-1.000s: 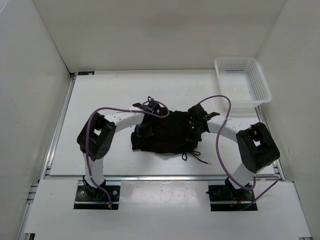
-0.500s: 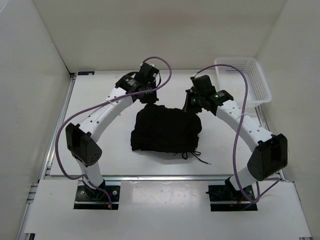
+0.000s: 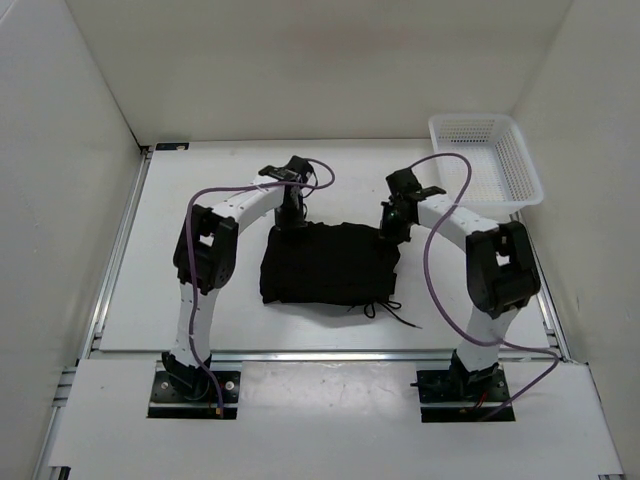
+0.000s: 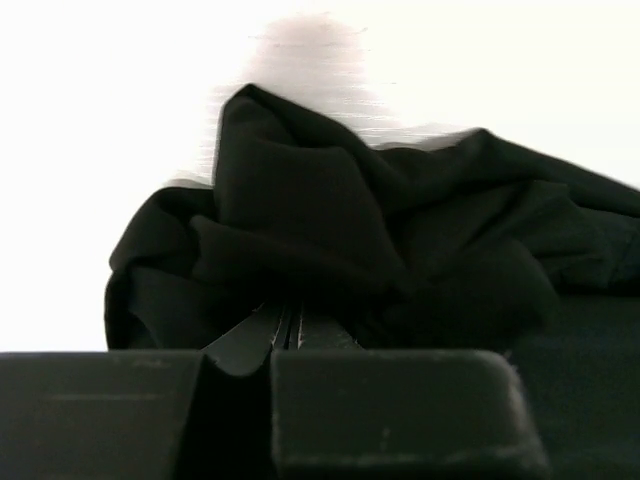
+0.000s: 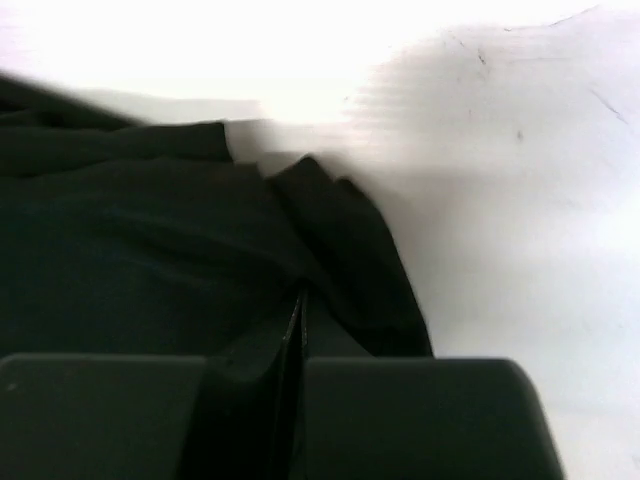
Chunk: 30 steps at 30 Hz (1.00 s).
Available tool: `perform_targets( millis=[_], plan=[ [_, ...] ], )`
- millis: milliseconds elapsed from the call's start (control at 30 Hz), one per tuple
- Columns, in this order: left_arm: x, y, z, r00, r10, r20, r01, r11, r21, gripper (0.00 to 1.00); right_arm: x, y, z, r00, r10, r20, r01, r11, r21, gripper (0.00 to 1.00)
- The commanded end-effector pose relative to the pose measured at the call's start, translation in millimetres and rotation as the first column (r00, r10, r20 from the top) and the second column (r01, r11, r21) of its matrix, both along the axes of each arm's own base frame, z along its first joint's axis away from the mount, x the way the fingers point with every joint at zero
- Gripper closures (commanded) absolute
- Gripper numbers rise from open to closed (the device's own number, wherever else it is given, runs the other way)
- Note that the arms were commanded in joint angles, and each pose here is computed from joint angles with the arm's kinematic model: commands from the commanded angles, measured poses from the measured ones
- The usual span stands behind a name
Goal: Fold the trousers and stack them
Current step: Fold the trousers
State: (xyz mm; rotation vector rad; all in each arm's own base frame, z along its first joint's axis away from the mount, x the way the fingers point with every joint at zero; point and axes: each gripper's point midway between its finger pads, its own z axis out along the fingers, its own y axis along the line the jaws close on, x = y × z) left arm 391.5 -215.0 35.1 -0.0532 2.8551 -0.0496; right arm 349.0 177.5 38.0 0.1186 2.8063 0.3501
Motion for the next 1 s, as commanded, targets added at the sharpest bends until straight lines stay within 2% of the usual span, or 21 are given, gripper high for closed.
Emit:
perform_targets(
  millis=[0, 67, 133, 200, 233, 267, 300, 333, 367, 433, 500, 567, 600, 667, 767, 967],
  plan=[
    [13.9, -7.1, 51.7, 0.996, -0.013, 0.093, 0.02, 0.997, -0.071, 0.9, 11.3, -1.1, 66.6, 0.989, 0.003, 0.147, -0.005, 1.0, 0.012, 1.0],
    [16.9, -4.6, 94.0, 0.989, -0.013, 0.15, 0.025, 0.997, -0.078, 0.87, 10.9, -3.3, 107.9, 0.975, -0.007, 0.224, -0.001, 0.999, 0.034, 1.0],
    [14.5, 1.0, 142.8, 0.973, -0.008, 0.232, 0.031, 0.995, -0.095, 0.81, 3.0, -14.1, 129.8, 0.965, -0.014, 0.26, 0.012, 1.0, 0.009, 0.95],
    [8.4, 10.3, 181.5, 0.956, -0.014, 0.294, 0.041, 0.995, -0.089, 0.68, -2.1, -29.0, 160.8, 0.942, -0.045, 0.332, 0.054, 0.998, -0.016, 0.88],
    [0.5, 14.6, 208.5, 0.941, -0.006, 0.338, 0.046, 0.993, -0.111, 0.62, -7.4, -35.5, 171.3, 0.937, -0.055, 0.346, 0.069, 0.997, -0.029, 0.71],
    [-4.4, 17.1, 224.2, 0.931, 0.0, 0.365, 0.049, 0.991, -0.125, 0.28, -13.0, -41.4, 190.6, 0.919, -0.059, 0.391, 0.075, 0.997, -0.026, 0.56],
    [-6.4, 24.9, 238.1, 0.918, 0.007, 0.397, 0.047, 0.991, -0.126, 0.07, -17.5, -46.1, 198.3, 0.911, -0.066, 0.408, 0.085, 0.996, -0.029, 0.38],
    [-18.2, 31.2, 261.6, 0.899, 0.017, 0.438, 0.053, 0.988, -0.147, 0.0, -22.5, -58.7, 203.2, 0.902, -0.076, 0.424, 0.116, 0.991, -0.07, 0.1],
    [-23.7, 34.0, 274.4, 0.886, 0.023, 0.463, 0.058, 0.985, -0.16, 0.0, -30.1, -66.5, 221.7, 0.879, -0.092, 0.468, 0.137, 0.989, -0.063, 0.02],
    [-41.4, 54.3, 303.8, 0.849, 0.073, 0.523, 0.025, 0.984, -0.177, 0.0, -45.2, -86.9, 241.4, 0.848, -0.114, 0.518, 0.183, 0.98, -0.083, 0.0],
    [-53.9, 72.7, 306.2, 0.832, 0.117, 0.542, -0.035, 0.987, -0.158, 0.0, -53.4, -108.4, 244.7, 0.821, -0.145, 0.552, 0.258, 0.957, -0.131, 0.0],
    [-74.6, 92.2, 323.0, 0.789, 0.158, 0.594, -0.069, 0.983, -0.17, 0.0, -68.8, -124.4, 245.6, 0.804, -0.17, 0.57, 0.306, 0.94, -0.151, 0.0],
    [-79.4, 97.3, 312.7, 0.791, 0.175, 0.587, -0.094, 0.982, -0.167, 0.0, -71.6, -130.2, 246.2, 0.795, -0.178, 0.581, 0.326, 0.931, -0.161, 0.0],
    [-95.2, 111.9, 322.1, 0.752, 0.221, 0.62, -0.122, 0.972, -0.2, 0.0, -79.5, -142.3, 248.3, 0.774, -0.201, 0.601, 0.371, 0.912, -0.174, 0.0],
    [-106.6, 124.4, 319.0, 0.728, 0.263, 0.633, -0.158, 0.963, -0.218, 0.0, -86.7, -151.7, 243.4, 0.768, -0.236, 0.595, 0.413, 0.893, -0.18, 0.0],
    [-114.8, 144.0, 310.3, 0.715, 0.31, 0.627, -0.254, 0.95, -0.18, 0.0, -94.0, -154.1, 243.4, 0.758, -0.251, 0.603, 0.423, 0.892, -0.16, 0.0]
  ],
)
